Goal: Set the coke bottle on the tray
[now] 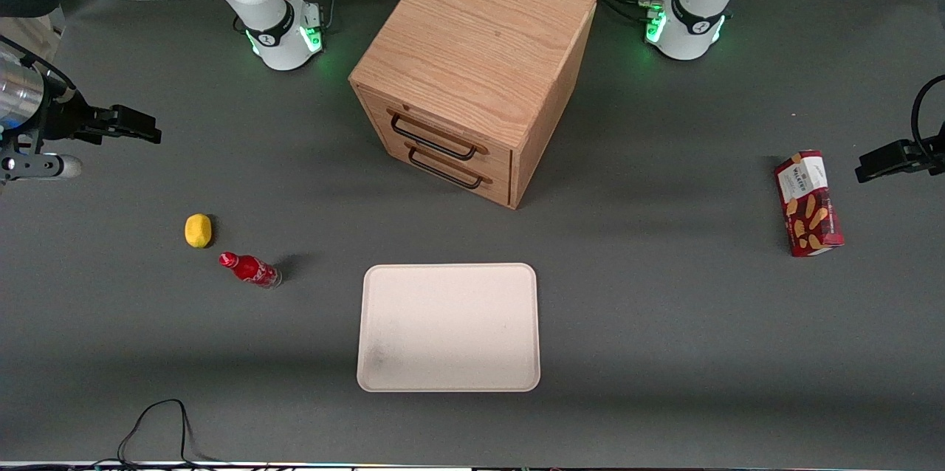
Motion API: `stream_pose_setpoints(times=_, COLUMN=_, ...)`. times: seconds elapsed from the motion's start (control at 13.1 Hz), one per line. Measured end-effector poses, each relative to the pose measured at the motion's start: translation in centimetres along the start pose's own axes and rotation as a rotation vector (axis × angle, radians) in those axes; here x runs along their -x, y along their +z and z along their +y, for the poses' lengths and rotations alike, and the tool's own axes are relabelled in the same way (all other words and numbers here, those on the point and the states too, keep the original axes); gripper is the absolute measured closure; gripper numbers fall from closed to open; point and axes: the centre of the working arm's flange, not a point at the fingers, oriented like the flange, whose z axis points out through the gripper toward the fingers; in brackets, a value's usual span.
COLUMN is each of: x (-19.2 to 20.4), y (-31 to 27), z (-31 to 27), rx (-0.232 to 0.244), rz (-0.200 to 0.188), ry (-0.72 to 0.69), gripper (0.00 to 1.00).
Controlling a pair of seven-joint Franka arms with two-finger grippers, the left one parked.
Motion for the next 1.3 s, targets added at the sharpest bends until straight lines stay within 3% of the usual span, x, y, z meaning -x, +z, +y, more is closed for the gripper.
stream_pose_setpoints(times=0.54, x=0.0, y=0.04, z=-0.16, rx=0.001, rz=-0.002, ry=-0.025, gripper=0.0)
stream_pose_setpoints(times=0.84, x=0.24, y=0.22, z=-0.15, rx=0.001, rz=-0.024, ry=-0.024, gripper=0.0)
stream_pose_setpoints(times=1.3, x=0.33, y=-0.3, z=-0.14, rx=0.001, rz=-0.017, ry=-0.024, gripper=0.0)
